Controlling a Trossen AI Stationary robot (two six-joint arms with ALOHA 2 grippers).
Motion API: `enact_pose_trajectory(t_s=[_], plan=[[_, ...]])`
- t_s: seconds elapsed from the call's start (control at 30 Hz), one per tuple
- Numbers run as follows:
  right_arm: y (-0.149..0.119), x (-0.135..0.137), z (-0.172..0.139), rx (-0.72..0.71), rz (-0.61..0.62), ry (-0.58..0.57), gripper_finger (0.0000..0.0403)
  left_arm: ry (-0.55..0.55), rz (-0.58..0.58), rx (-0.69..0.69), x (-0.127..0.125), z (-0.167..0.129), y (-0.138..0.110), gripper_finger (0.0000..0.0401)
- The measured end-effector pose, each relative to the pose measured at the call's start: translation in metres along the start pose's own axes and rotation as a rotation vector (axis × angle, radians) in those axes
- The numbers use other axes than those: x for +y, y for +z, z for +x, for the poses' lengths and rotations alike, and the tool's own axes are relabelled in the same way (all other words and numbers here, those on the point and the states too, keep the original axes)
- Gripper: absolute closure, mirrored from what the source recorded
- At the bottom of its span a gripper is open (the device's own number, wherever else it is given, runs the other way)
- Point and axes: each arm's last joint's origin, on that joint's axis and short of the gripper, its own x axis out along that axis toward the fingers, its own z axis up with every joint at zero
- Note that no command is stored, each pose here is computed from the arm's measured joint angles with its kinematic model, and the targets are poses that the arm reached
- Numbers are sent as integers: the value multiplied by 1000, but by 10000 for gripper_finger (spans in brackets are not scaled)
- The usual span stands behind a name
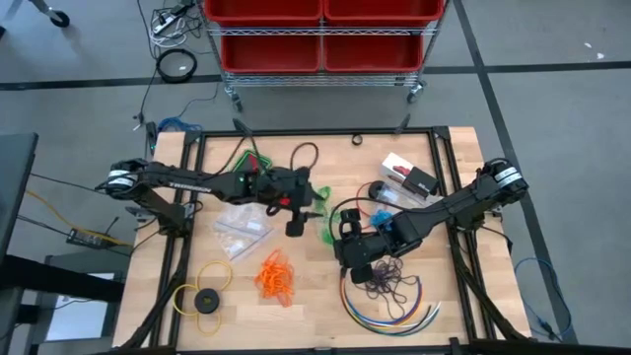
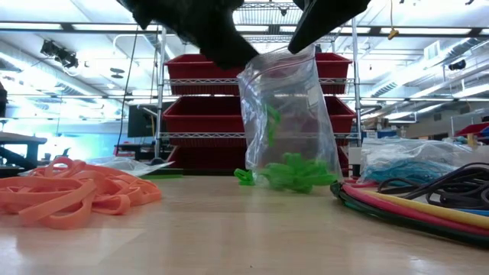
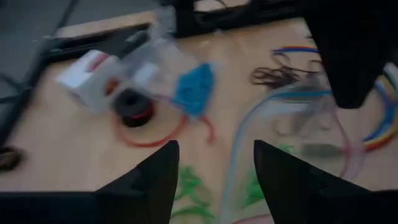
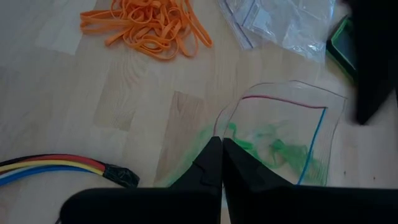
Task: Sort rubber bands
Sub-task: Put the green rubber band into the transparent zip bag
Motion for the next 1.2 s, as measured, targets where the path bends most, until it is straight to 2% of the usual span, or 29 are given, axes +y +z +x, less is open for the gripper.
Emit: enact_pose_trajectory(t_s=[0.13, 0.2, 0.33, 0.5, 0.7, 0.8, 0.93, 1.2], plan=[[0, 0, 0, 3, -1, 0, 403, 155, 45, -60, 11, -28, 16, 187], [-1, 0, 0, 7, 3, 1, 403, 232, 72, -41, 20, -40, 17, 187], [-1, 1, 0, 10, 3, 2, 403, 267, 61, 23, 38, -58, 10, 187], [-6, 0, -1, 55, 18, -40, 403, 150, -16, 78, 44, -48, -32, 187], [-9, -4, -2, 86, 60, -66, 403, 97, -97, -3, 32, -24, -102, 187], [-10, -8, -5, 90, 63, -69, 403, 67, -126, -51, 26, -15, -126, 187], [-10, -18, -12, 76, 87, -84, 403, -25, -159, -35, 21, 2, -146, 187], [-8, -32, -28, 27, 128, -84, 403, -45, -142, 51, 27, 41, -161, 187]])
